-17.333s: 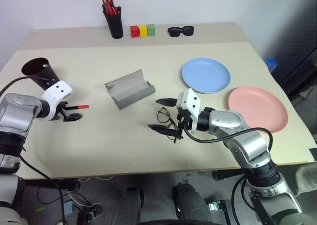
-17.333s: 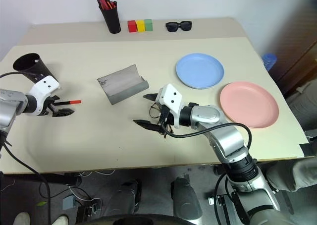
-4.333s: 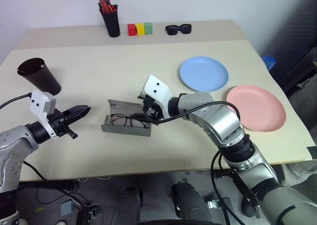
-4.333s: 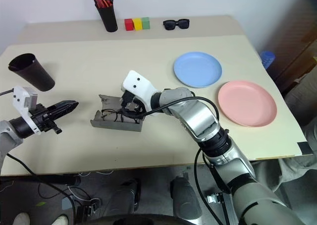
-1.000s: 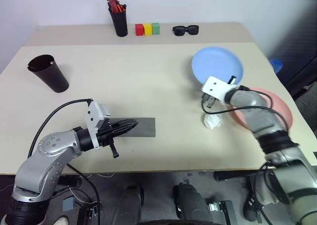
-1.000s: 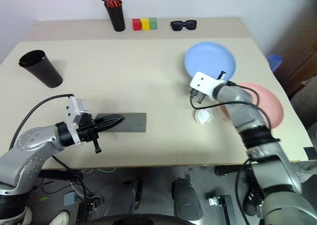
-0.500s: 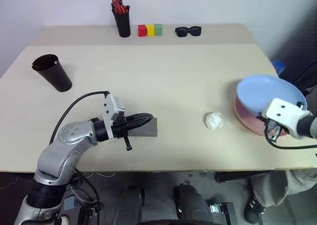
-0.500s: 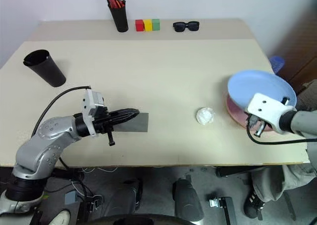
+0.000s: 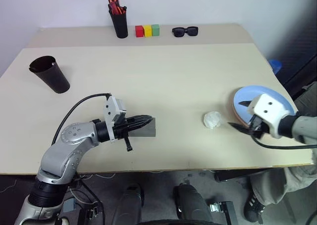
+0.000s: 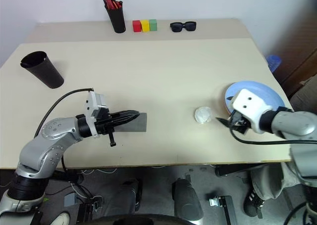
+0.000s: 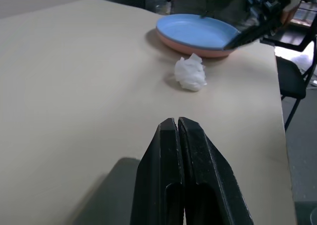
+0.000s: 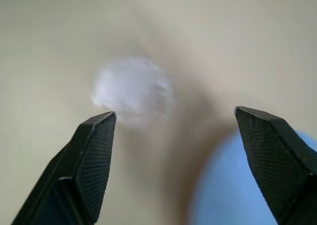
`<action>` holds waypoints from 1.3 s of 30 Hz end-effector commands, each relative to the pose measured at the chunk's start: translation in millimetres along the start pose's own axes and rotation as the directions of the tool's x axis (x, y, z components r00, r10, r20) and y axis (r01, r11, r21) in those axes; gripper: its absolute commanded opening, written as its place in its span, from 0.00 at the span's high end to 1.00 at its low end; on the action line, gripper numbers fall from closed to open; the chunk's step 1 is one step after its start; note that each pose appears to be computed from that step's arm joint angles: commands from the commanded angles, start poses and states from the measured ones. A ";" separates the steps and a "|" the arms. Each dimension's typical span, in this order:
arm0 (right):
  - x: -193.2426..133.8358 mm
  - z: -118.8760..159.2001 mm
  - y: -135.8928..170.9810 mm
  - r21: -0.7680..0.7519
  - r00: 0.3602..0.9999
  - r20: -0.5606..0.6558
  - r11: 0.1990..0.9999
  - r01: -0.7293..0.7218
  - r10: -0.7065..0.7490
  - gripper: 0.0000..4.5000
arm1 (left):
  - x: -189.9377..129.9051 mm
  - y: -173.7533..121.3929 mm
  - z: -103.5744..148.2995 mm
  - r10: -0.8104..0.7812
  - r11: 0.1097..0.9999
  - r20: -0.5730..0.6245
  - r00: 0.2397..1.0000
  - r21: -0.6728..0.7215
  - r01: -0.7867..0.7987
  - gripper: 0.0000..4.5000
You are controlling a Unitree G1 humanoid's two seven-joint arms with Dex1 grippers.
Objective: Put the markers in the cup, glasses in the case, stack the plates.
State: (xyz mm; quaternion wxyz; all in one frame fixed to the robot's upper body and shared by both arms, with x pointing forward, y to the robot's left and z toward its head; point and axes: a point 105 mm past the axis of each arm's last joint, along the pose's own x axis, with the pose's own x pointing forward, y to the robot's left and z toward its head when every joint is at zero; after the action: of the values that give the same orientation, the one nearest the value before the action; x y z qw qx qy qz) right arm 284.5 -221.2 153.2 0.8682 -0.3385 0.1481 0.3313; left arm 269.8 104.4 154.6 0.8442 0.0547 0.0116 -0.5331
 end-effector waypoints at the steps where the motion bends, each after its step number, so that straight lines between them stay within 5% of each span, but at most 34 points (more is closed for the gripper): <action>1: 12.9 0.1 -2.0 -0.008 1.000 0.013 1.000 0.029 -0.029 0.13 | -2.8 -5.0 12.7 0.000 0.999 0.033 0.999 0.046 -0.001 1.00; 8: 35.6 -13.7 3.2 0.034 1.000 -0.001 0.999 0.026 -0.026 0.13 | -5.1 -9.7 11.4 -0.011 0.999 0.011 1.000 0.045 0.010 1.00; 11: 39.5 -10.2 6.6 0.049 1.000 0.017 0.999 0.007 -0.008 0.32 | -5.8 -10.0 9.2 -0.005 0.999 -0.003 1.000 0.050 0.005 1.00; 16: 32.5 3.5 1.7 0.036 0.999 0.047 0.999 0.022 -0.024 0.90 | -6.9 -10.7 3.7 0.004 0.999 -0.013 1.000 0.046 -0.003 1.00; 18: 23.7 8.3 -8.1 0.027 0.997 0.046 0.998 0.061 -0.062 1.00 | -6.9 -10.3 1.3 0.006 0.999 -0.016 1.000 0.044 -0.005 1.00; 26: -21.4 4.0 -62.5 0.024 0.963 -0.031 0.963 0.270 -0.269 1.00 | -8.1 -7.3 -5.7 0.016 0.999 -0.020 1.000 0.043 -0.015 1.00; 31: -32.6 -49.6 -85.2 0.016 0.898 -0.221 0.919 0.394 -0.380 1.00 | -2.6 -4.8 -5.0 0.017 0.999 -0.007 1.000 0.046 -0.016 1.00; 32: -32.2 -51.5 -86.6 0.017 0.896 -0.224 0.917 0.398 -0.384 0.80 | -2.2 -3.8 -3.9 0.022 0.999 -0.003 1.000 0.049 -0.022 1.00; 37: -28.9 -41.1 -88.5 -0.038 0.910 -0.169 0.925 0.378 -0.379 0.27 | -6.6 0.5 -0.9 0.062 0.997 -0.002 0.998 0.056 -0.062 1.00; 38: -26.6 -35.0 -86.2 -0.042 0.921 -0.140 0.932 0.361 -0.363 0.16 | -9.4 2.7 -0.5 0.080 0.995 -0.004 0.997 0.060 -0.079 1.00; 39: -24.3 -29.7 -84.2 -0.043 0.932 -0.112 0.939 0.341 -0.344 0.16 | -12.1 6.0 0.3 0.102 0.993 -0.004 0.995 0.066 -0.101 1.00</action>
State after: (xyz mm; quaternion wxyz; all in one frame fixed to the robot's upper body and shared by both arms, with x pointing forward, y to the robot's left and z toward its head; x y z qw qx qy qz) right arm 320.4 -313.3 169.2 0.9003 -0.3767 0.1722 0.1336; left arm 269.7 112.8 144.7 0.8617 0.0707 0.0151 -0.5022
